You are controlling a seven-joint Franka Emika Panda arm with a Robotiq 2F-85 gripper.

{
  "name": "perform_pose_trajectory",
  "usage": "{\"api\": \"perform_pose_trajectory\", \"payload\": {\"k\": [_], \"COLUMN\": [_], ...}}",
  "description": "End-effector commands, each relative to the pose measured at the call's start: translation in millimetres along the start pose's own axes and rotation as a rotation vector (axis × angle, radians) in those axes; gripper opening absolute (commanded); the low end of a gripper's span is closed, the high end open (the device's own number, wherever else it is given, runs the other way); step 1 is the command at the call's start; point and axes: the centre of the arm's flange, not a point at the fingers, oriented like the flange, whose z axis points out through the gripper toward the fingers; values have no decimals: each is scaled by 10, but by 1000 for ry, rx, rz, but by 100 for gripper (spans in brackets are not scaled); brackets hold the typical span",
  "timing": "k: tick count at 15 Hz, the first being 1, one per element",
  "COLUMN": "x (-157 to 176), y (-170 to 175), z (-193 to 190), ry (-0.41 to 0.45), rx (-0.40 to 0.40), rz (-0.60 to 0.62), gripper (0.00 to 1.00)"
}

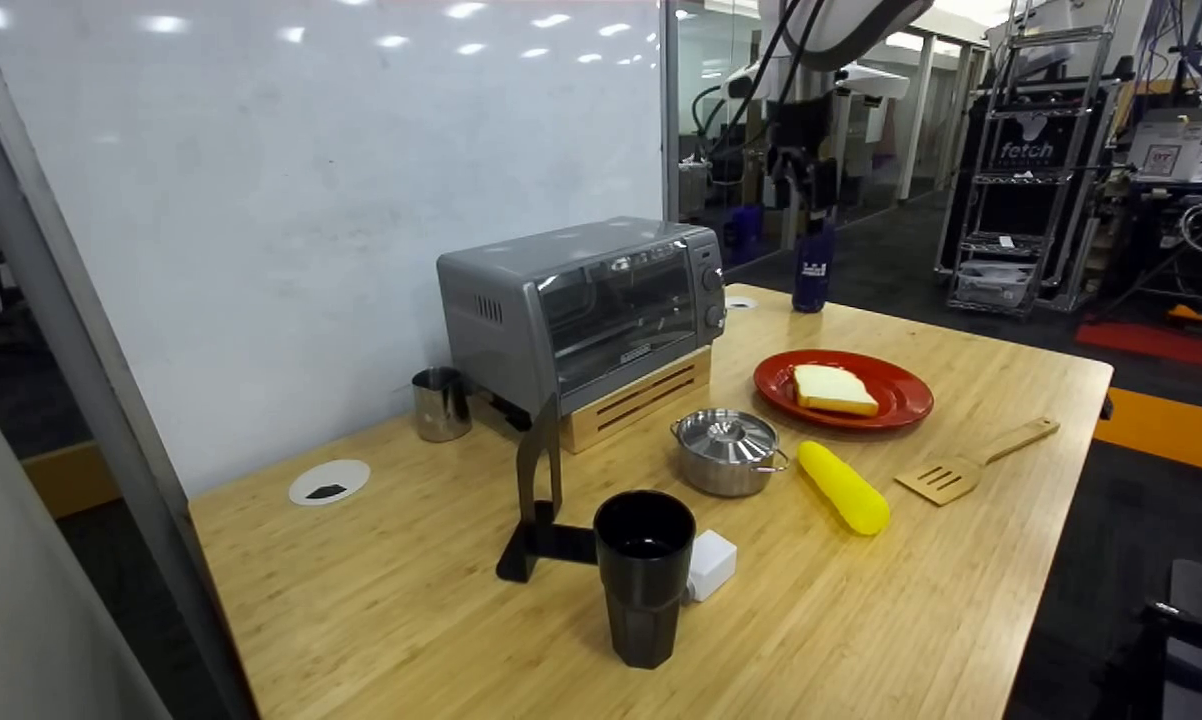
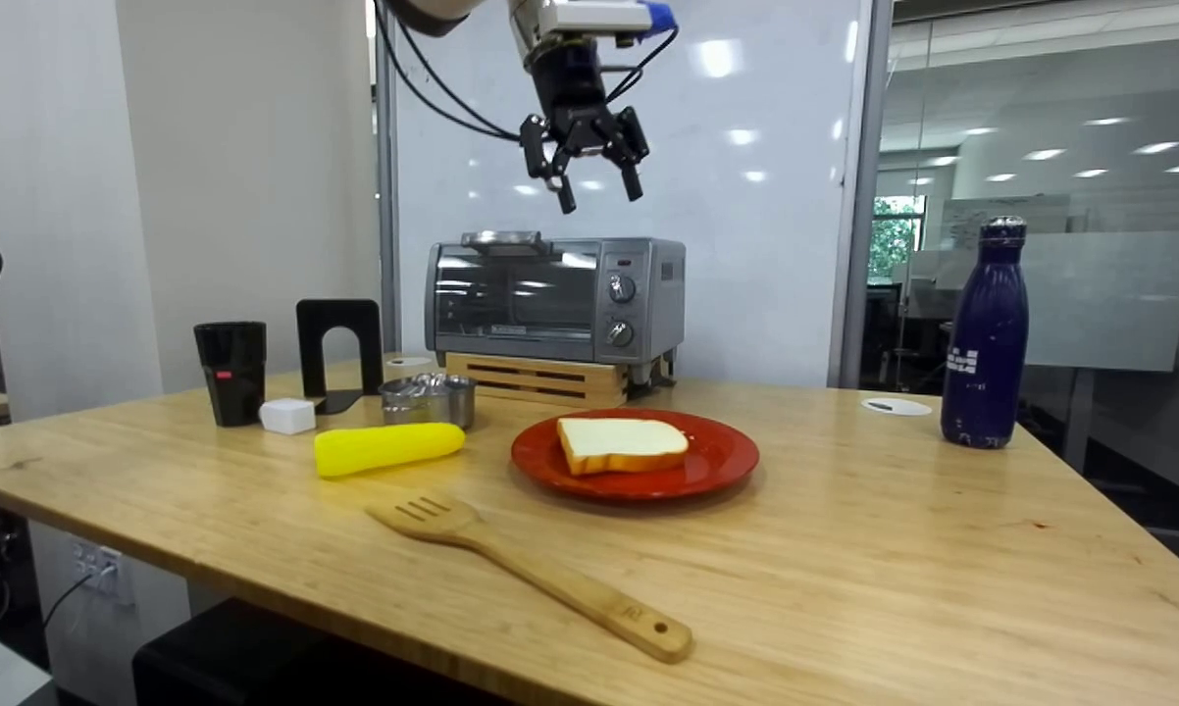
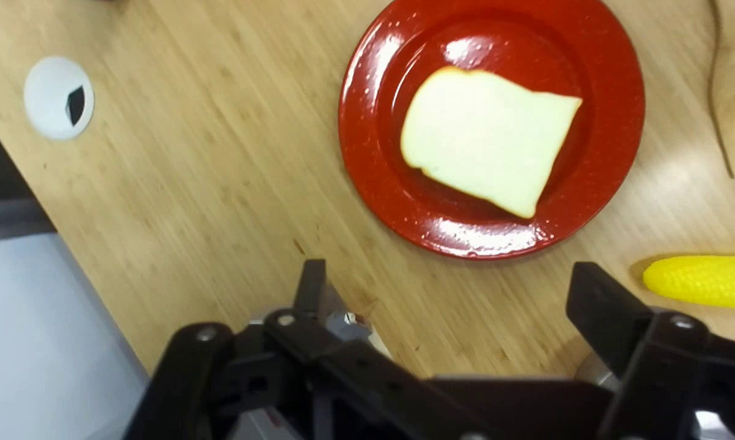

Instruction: Open the oven, use the spatula to put the slice of bread in the oven, the close the oven

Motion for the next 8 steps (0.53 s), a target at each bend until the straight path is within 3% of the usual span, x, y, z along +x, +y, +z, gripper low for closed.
{"api": "perform_pose_trajectory", "payload": {"k": [1, 3, 8], "x": [140, 315, 310], "y": [-4, -27, -8], "z": [-3, -20, -45], "ry": [3, 5, 5], "rx": [-12, -23, -29], "rz": [-49, -100, -115], "gripper": [100, 100, 100]}}
